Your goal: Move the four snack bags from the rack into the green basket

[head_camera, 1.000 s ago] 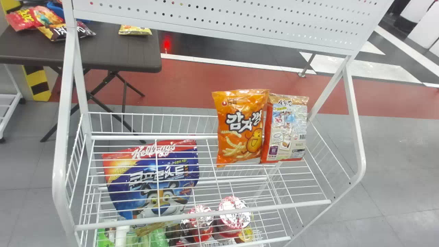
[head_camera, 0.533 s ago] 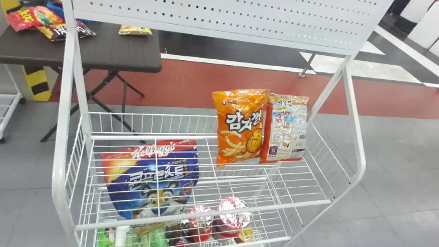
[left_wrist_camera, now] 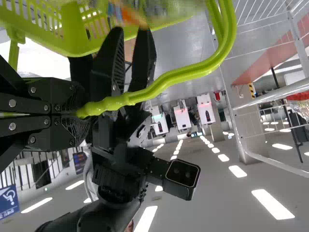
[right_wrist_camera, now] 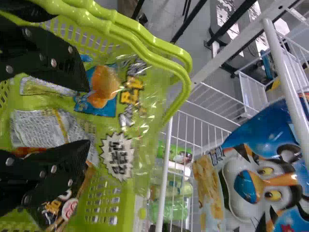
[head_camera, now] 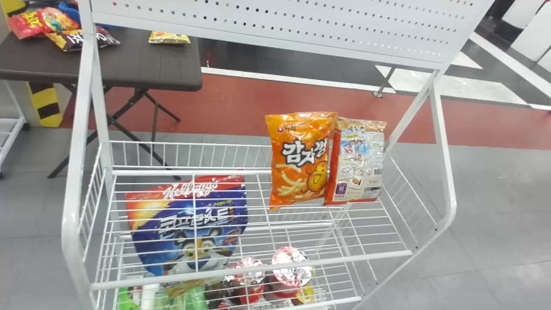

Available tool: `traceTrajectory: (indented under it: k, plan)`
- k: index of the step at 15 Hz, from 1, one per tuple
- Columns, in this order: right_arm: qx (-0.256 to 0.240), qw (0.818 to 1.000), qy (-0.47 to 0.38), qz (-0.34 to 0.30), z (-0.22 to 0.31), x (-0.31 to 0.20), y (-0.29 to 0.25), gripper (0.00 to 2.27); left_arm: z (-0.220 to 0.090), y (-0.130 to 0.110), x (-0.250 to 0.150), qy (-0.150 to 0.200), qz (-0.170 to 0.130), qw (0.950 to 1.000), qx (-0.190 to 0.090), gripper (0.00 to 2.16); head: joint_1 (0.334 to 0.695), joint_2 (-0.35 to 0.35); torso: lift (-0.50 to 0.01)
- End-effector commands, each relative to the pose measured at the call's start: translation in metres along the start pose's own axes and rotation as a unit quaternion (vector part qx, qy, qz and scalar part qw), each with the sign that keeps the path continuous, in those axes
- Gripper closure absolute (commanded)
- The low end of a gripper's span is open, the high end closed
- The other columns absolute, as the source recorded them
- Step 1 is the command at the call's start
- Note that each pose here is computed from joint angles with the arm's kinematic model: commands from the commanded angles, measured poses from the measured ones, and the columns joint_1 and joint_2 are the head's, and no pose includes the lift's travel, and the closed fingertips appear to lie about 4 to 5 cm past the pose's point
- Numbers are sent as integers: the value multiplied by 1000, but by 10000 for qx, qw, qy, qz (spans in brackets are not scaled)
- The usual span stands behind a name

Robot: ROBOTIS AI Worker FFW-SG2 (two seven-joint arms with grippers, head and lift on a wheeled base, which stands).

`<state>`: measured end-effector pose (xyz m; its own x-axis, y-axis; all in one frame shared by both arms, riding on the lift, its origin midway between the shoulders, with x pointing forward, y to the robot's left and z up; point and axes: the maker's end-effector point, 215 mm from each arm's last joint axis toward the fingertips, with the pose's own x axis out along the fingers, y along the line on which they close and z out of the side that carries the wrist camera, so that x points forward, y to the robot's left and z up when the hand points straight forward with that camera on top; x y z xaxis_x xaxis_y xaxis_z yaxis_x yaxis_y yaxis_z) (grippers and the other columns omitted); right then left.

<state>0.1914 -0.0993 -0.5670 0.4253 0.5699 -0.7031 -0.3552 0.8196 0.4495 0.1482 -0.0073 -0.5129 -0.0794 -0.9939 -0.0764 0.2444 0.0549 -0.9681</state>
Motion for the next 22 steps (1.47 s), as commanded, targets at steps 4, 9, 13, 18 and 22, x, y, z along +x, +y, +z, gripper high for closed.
traceTrajectory:
  k: [4,9,13,18,22]
  plan:
    - [-157,9980,-541,-280,33,-28,-21,66,0,0,1,9,-6,10000,1,1784,695,-350,0]
    - [-1228,9408,-2888,-1285,197,-104,-53,56,-2,-1,3,33,-16,10000,1,1784,695,-350,0]
    - [-1684,8785,-3939,-2116,306,-144,-96,56,-6,-2,2,24,-4,10000,-7,1784,695,-350,0]
    - [-1715,8503,-4262,-2568,377,-144,-163,63,-4,-2,1,6,15,10000,1,1787,695,-350,0]
    - [-1609,8577,-4063,-2708,397,-123,-204,80,-4,0,3,46,43,10000,-47,1784,695,-350,0]
